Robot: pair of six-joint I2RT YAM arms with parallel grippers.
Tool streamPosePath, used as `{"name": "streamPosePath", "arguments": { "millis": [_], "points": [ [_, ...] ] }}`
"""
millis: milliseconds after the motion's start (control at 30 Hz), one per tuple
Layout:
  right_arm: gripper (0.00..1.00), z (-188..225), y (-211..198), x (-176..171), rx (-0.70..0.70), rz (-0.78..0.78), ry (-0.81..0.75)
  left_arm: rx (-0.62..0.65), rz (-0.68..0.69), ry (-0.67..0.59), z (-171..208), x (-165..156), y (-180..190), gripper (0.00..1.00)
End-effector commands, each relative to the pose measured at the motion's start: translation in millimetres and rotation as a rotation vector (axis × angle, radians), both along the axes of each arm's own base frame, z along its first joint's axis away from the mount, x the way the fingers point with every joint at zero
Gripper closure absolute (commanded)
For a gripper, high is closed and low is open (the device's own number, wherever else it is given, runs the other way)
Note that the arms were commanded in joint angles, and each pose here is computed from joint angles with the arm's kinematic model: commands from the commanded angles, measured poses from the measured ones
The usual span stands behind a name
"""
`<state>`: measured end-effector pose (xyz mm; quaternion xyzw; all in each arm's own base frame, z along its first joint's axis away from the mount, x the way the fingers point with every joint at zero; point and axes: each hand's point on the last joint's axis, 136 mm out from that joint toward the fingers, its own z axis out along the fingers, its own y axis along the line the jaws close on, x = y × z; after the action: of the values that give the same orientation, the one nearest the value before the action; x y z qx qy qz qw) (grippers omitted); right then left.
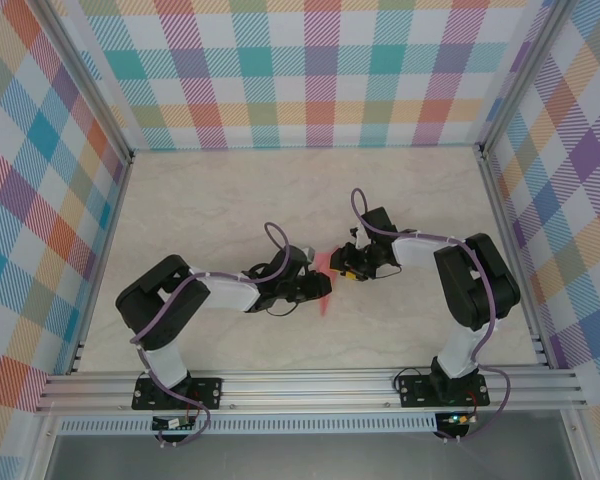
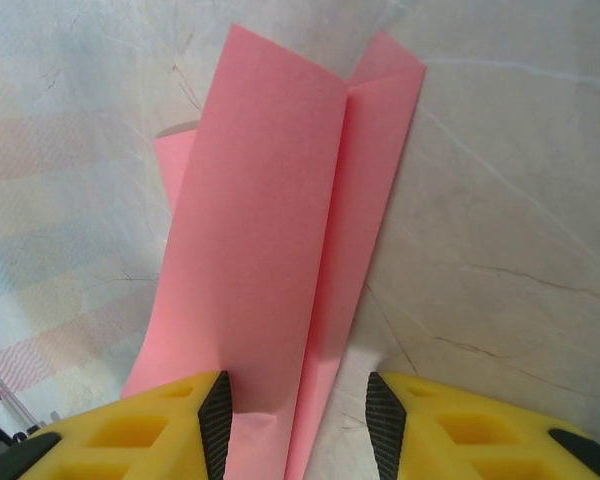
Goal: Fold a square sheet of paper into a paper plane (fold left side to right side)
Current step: Fold the wing for the fifth time at the center of the table.
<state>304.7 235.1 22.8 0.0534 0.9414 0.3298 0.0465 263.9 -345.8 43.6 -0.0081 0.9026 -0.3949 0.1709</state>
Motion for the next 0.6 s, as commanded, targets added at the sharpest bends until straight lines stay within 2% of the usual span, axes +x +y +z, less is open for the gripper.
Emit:
{"name": "streamPosePath", "arguments": {
  "millis": [0, 67, 167, 333, 567],
  "points": [
    [0.56, -28.4, -11.9, -13.8, -0.093, -0.004, 0.068, -0.063, 0.015, -0.035, 23.6, 7.4, 4.6, 0.63],
    [0.56, -28.3, -12.1, -13.8, -0.094, -0.005, 0.067, -0.072, 0.042, -0.025, 25.0, 10.6, 11.4, 0.59],
    [0.56, -28.0, -12.0, -14.1, -0.093, -0.003, 0.066, -0.085, 0.080, -0.001, 23.9, 19.5, 20.4, 0.57],
    [0.56, -27.6, -11.8, -14.5, -0.094, 0.000, 0.066, -0.142, 0.093, 0.019, 24.7, 35.4, 17.5, 0.58],
    [0.56, -26.3, -11.4, -14.1, -0.092, 0.001, 0.065, -0.137, 0.089, 0.036, 16.0, 48.0, 9.0, 0.62]
  ]
}}
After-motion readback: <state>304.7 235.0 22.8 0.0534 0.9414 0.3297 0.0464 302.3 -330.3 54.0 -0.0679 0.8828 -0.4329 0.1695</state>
